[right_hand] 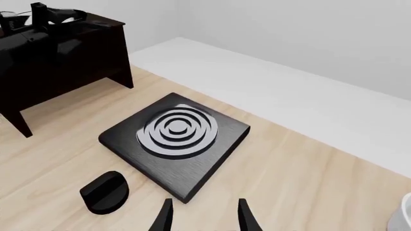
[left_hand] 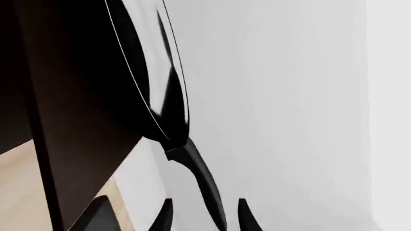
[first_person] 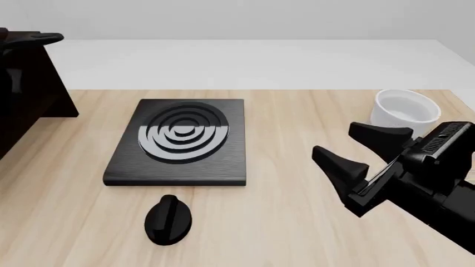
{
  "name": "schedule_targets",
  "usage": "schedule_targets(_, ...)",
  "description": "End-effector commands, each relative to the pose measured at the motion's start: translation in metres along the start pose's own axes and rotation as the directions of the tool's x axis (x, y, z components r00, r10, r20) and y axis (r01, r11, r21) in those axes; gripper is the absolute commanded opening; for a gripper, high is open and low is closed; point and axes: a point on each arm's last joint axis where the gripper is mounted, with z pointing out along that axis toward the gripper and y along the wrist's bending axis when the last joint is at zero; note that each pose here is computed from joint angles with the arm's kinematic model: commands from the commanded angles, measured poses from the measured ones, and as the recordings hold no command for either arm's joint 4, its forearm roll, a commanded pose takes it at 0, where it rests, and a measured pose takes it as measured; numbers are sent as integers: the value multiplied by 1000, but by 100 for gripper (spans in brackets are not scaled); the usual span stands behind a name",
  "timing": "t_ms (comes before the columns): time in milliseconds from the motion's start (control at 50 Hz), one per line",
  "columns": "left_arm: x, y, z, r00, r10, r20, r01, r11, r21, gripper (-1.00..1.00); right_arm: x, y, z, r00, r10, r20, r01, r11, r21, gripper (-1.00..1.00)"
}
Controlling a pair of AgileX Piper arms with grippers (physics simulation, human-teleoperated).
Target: Put the frying pan on the cabinet shelf.
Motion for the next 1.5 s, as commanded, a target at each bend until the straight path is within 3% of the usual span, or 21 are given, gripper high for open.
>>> schedule_targets(20,9,-8,-18,998,32,-44,-33,999,-14,100,1,0,0,1000,7,-2,-7,1000,-2,100)
schedule_targets(200,22,-24,-36,971,191,-143,-201,978,-56,100,0,-1,-7,1000,13,11,-13,1000,8,100)
schedule_targets(240,22,-28,-37,955,245,-164,-260,963,-74,100,0,-1,-7,1000,15,12,-15,1000,10,100)
schedule_targets(300,25,-31,-43,944,270,-191,-288,954,-79,100,0,-1,-9,998,57,20,-57,998,5,100)
schedule_targets(360,21,-39,-47,931,312,-192,-332,940,-82,100,0,-1,-11,999,42,22,-42,999,9,100)
schedule_targets(460,13,-67,-64,871,452,-195,-467,883,-39,100,-2,-4,-18,998,54,39,-55,998,30,100)
schedule_targets(660,14,-89,-113,781,580,-231,-584,810,59,100,0,-8,-30,996,61,60,-65,996,59,100)
schedule_targets(740,11,-103,-127,725,654,-216,-649,754,106,100,-2,-9,-35,996,62,68,-67,995,72,100)
schedule_targets(840,12,-112,-147,629,747,-217,-725,664,186,100,-7,-12,-43,993,68,92,-77,992,98,100)
schedule_targets(940,13,-106,-160,599,772,-214,-741,635,217,100,-7,-13,-48,992,66,103,-78,990,116,100)
schedule_targets(960,13,-104,-162,577,789,-210,-756,614,227,100,-9,-14,-50,992,67,106,-80,989,122,100)
schedule_targets(1080,12,-94,-170,522,830,-196,-799,556,228,100,-10,-15,-53,992,54,112,-69,988,135,100)
schedule_targets(1100,11,-93,-172,509,841,-185,-809,540,231,100,-11,-15,-53,992,50,113,-66,988,139,100)
schedule_targets(1140,8,-92,-175,437,888,-141,-858,459,231,100,-11,-15,-55,991,58,119,-75,987,145,100)
schedule_targets(1200,11,-84,-180,460,872,-165,-838,488,242,100,-8,-16,-57,991,63,119,-81,985,151,100)
schedule_targets(1220,11,-83,-181,457,874,-163,-840,484,243,100,-7,-16,-57,991,64,118,-82,985,153,100)
schedule_targets(1280,11,-79,-186,416,896,-154,-857,443,262,100,-7,-16,-60,990,76,119,-94,982,161,100)
schedule_targets(1320,11,-78,-189,410,900,-149,-859,435,269,100,-8,-17,-61,990,75,118,-94,981,168,100)
schedule_targets(1380,9,-77,-199,369,921,-125,-876,389,286,100,-9,-17,-62,991,74,116,-93,980,174,100)
schedule_targets(1460,11,-66,-205,365,921,-136,-871,389,300,100,-9,-18,-65,990,72,118,-93,979,182,100)
schedule_targets(1500,13,-57,-208,312,941,-132,-887,338,313,100,-10,-18,-67,990,73,120,-95,978,186,100)
